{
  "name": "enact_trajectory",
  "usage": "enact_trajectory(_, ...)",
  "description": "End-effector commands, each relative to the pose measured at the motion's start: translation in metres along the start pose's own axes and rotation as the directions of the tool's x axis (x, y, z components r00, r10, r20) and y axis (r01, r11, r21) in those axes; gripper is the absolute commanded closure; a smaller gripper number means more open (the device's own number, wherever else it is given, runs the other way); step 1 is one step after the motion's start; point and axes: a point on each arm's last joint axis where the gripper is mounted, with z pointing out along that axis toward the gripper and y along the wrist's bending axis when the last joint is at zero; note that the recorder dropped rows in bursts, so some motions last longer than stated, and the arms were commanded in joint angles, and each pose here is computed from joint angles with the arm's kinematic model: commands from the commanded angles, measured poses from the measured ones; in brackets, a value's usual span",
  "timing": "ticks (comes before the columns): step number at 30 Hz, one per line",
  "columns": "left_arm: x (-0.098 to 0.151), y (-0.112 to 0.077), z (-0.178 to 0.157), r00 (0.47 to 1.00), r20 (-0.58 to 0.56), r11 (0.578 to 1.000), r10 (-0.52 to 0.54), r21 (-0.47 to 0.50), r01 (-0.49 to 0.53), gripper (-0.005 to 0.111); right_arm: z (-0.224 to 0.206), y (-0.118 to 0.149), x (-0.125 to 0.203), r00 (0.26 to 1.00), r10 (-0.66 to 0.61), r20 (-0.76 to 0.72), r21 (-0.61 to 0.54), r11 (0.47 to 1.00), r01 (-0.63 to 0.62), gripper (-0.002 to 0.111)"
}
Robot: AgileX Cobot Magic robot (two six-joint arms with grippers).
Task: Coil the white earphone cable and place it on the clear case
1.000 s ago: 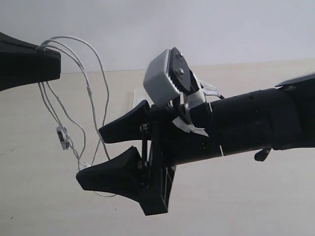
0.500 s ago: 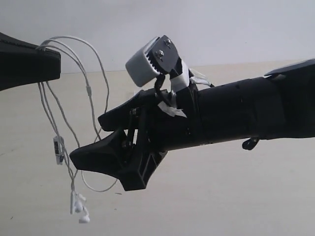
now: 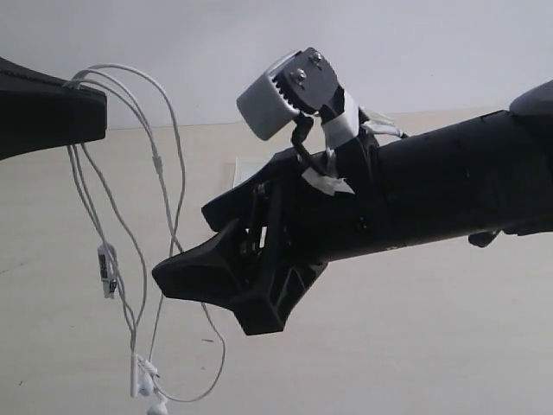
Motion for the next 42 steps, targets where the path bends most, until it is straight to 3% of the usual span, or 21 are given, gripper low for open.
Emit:
enact_trajectory(1,-0.003,0.0,0.0,1.0,0.013,1.0,-0.008,0.004,0.008,0.107,-0.006,0.001,-0.003,1.0,-0.023,-0.011,0.037,0.999,0.024,0.038)
enact_trajectory(7,-0.003,0.0,0.0,1.0,0.013,1.0,-0.008,0.004,0.008,0.107,-0.003,-0.005,-0.004,1.0,0.012,0.015,0.084,0.996,-0.013,0.038)
enact_trajectory(14,-0.003,0.0,0.0,1.0,0.018,1.0,-0.01,0.004,0.009,0.107,0.008,-0.009,-0.007,0.994,0.004,0.11,0.035,0.999,-0.007,0.038)
enact_trajectory(19,-0.004,0.0,0.0,1.0,0.022,1.0,-0.011,0.004,0.011,0.107,0.015,-0.012,-0.002,0.995,0.005,0.096,0.023,1.0,-0.007,0.038)
enact_trajectory(26,-0.009,0.0,0.0,0.996,0.083,1.0,-0.028,0.003,0.027,0.107,0.022,-0.008,0.002,0.994,-0.043,0.1,-0.078,0.996,0.051,0.038)
enact_trajectory(42,-0.019,-0.006,0.006,0.984,0.173,0.999,-0.028,0.046,0.021,0.107,0.022,-0.008,0.0,0.993,-0.045,0.105,-0.078,0.996,0.054,0.038)
